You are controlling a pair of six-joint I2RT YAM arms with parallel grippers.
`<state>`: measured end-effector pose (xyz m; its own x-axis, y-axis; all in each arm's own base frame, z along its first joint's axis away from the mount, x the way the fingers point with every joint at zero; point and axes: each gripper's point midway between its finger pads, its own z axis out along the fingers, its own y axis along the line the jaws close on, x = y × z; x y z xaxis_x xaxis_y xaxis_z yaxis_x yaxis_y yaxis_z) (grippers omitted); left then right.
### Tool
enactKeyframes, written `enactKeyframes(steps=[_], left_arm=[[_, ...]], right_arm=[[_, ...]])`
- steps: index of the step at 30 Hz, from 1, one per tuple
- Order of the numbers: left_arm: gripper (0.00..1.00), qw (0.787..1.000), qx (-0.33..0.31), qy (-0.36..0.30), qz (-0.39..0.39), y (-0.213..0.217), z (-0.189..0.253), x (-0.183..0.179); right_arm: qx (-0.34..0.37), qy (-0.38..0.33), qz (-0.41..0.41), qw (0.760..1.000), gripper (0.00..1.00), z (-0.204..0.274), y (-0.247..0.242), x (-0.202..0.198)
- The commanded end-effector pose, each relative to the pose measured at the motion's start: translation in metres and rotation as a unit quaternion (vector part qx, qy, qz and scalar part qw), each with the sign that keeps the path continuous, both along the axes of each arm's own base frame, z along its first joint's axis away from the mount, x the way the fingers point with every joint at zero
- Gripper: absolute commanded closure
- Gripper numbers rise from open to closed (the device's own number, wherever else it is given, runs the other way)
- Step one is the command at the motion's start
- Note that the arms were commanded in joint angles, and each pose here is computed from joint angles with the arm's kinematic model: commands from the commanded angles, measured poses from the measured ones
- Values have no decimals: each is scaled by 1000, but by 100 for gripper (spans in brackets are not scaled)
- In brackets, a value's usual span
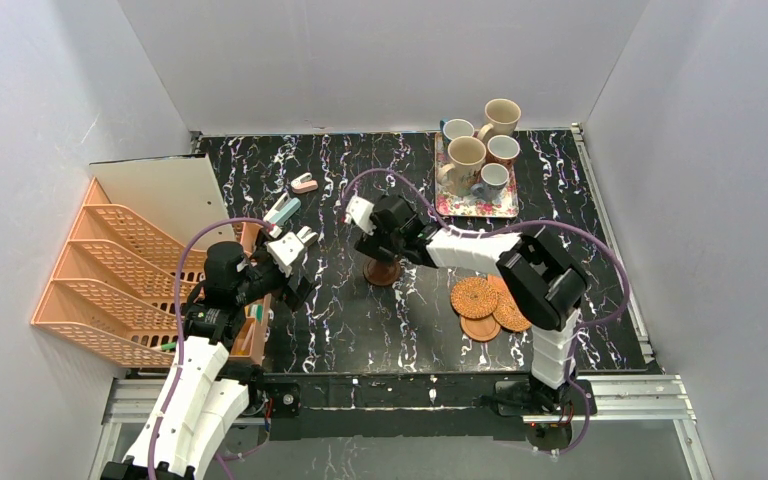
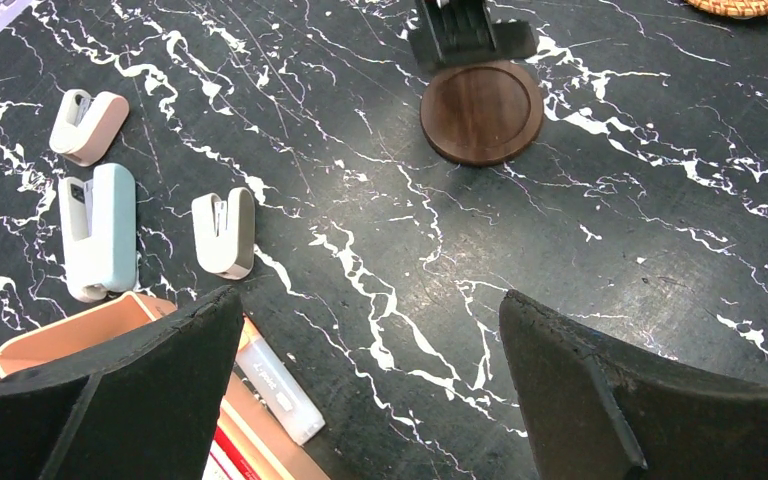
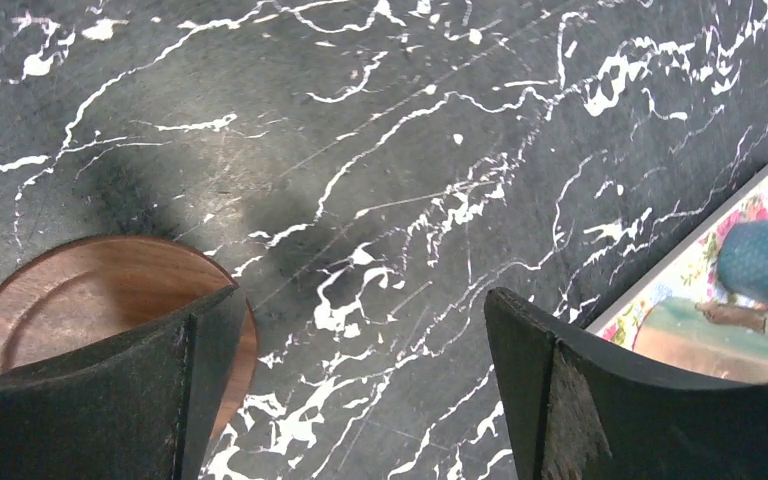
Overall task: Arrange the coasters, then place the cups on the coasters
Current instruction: Move the coaster to the center of the board.
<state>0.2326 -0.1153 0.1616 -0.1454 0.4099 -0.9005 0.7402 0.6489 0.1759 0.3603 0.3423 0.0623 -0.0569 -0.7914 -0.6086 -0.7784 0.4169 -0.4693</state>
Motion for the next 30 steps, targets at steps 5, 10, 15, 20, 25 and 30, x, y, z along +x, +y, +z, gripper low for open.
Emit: enactKeyframes(steps=[5, 10, 15, 20, 25, 30], left_arm=[[2, 1000, -2, -4, 15, 3, 3, 5], [2, 1000, 0, -1, 18, 4, 1, 6], [2, 1000, 0, -2, 20, 5, 3, 6], [2, 1000, 2, -3, 20, 5, 4, 6], [2, 1000, 1, -4, 14, 4, 5, 3], [2, 1000, 1, -2, 12, 3, 4, 3]], right_arm=[[155, 88, -27, 984, 2, 102, -7, -36], [197, 110, -32, 974, 2, 130, -29, -62], [221, 127, -27, 966, 2, 147, -55, -84], [181, 112, 10, 977, 2, 148, -83, -108], [103, 89, -9, 991, 2, 140, -122, -115], [24, 95, -30, 995, 2, 106, -153, -119]])
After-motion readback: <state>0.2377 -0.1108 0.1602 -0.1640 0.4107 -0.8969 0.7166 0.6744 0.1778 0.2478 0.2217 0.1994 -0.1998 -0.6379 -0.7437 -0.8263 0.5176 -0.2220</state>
